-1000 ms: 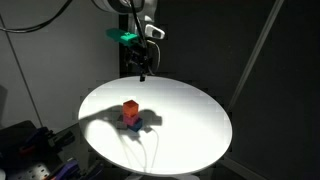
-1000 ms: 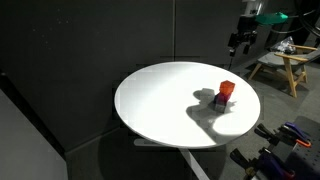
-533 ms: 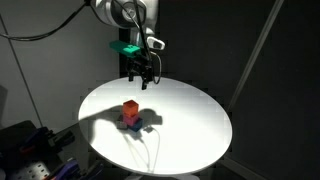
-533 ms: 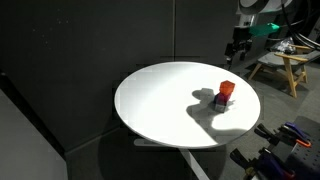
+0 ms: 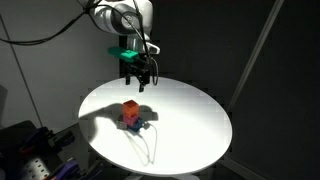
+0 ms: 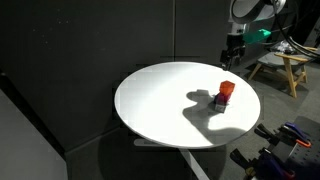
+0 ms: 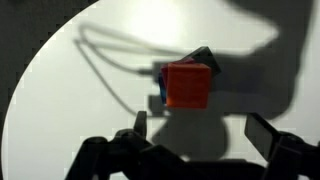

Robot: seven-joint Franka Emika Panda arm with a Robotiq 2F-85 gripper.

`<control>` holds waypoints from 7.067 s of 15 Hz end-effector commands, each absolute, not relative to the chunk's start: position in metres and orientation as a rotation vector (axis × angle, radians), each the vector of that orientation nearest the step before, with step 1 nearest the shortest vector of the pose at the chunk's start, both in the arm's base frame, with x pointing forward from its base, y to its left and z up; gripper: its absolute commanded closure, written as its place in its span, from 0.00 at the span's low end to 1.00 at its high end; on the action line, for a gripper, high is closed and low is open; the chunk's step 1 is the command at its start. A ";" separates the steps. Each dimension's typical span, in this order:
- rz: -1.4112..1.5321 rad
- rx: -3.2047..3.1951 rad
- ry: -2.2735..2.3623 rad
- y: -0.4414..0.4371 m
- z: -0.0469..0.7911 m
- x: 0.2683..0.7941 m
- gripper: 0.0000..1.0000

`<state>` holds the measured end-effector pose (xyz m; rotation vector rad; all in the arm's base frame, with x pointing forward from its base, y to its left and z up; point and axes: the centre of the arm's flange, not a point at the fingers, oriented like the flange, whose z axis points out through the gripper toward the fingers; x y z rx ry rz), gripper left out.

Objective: Put the orange block on the table

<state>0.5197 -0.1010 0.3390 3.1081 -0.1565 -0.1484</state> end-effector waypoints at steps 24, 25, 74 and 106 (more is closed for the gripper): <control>-0.231 3.018 -0.308 -0.094 0.258 0.521 0.00; -0.235 3.017 -0.312 -0.095 0.256 0.523 0.00; -0.203 2.918 -0.659 -0.223 0.303 0.546 0.72; -0.249 2.907 -0.852 -0.236 0.213 0.532 0.72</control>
